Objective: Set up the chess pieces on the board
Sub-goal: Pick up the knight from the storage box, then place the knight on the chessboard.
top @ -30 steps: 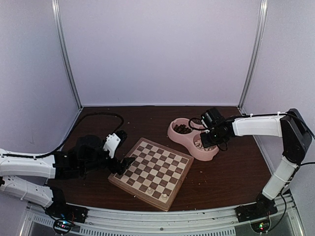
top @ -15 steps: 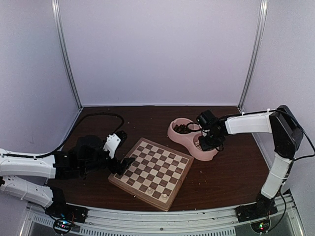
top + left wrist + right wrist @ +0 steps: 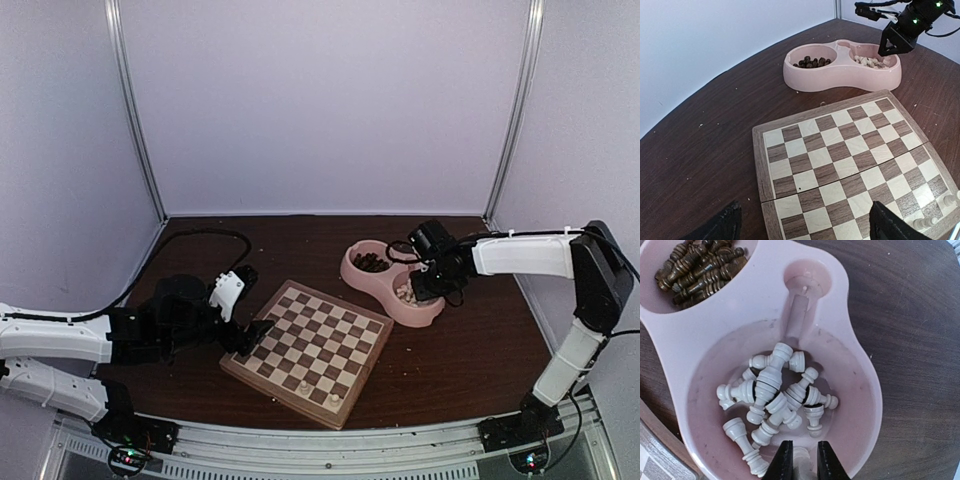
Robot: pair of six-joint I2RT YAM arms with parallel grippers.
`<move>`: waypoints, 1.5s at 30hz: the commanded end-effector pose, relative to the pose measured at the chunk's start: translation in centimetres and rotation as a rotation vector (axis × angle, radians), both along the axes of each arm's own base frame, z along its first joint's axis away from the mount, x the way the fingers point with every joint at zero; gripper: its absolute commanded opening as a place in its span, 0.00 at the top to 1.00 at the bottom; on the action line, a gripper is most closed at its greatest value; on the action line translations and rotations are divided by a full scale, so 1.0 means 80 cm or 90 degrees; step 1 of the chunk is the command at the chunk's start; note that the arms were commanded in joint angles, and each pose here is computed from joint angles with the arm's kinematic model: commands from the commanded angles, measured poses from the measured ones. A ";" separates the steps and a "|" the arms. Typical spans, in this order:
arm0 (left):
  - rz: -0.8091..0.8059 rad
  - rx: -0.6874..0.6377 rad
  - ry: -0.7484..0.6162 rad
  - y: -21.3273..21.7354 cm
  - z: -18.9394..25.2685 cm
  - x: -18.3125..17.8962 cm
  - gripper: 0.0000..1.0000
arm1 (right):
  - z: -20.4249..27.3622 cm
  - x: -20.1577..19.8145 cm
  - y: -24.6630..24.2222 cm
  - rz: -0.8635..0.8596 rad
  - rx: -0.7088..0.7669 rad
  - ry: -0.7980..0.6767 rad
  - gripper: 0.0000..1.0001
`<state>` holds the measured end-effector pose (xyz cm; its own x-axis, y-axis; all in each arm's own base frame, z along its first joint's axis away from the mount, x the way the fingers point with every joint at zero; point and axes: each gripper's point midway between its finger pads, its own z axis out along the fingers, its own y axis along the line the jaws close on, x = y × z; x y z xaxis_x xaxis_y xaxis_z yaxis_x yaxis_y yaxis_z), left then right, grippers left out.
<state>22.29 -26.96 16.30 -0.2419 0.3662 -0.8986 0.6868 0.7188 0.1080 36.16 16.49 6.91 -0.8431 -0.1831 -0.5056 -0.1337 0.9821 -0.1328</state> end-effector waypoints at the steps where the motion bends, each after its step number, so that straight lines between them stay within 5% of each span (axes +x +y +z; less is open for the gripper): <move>1: 0.000 -0.013 -0.022 -0.006 0.017 0.004 0.12 | 0.036 0.006 0.002 -0.004 0.044 -0.067 0.86; 17: -0.005 -0.020 -0.023 -0.005 0.019 0.002 0.12 | 0.069 -0.004 0.029 0.062 0.139 -0.129 0.86; 32: -0.029 -0.027 -0.019 -0.011 0.018 -0.004 0.12 | 0.112 -0.087 0.182 0.410 0.344 -0.127 0.84; 45: -0.106 -0.036 0.001 -0.034 0.013 -0.021 0.12 | 0.051 -0.141 0.262 0.554 0.280 -0.021 0.84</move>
<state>20.73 -28.52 15.81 -0.2285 0.3876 -0.8931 0.7743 0.6284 0.0747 25.54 35.96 11.35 -0.5255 -0.4690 -0.7099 -0.8025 0.5503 0.2306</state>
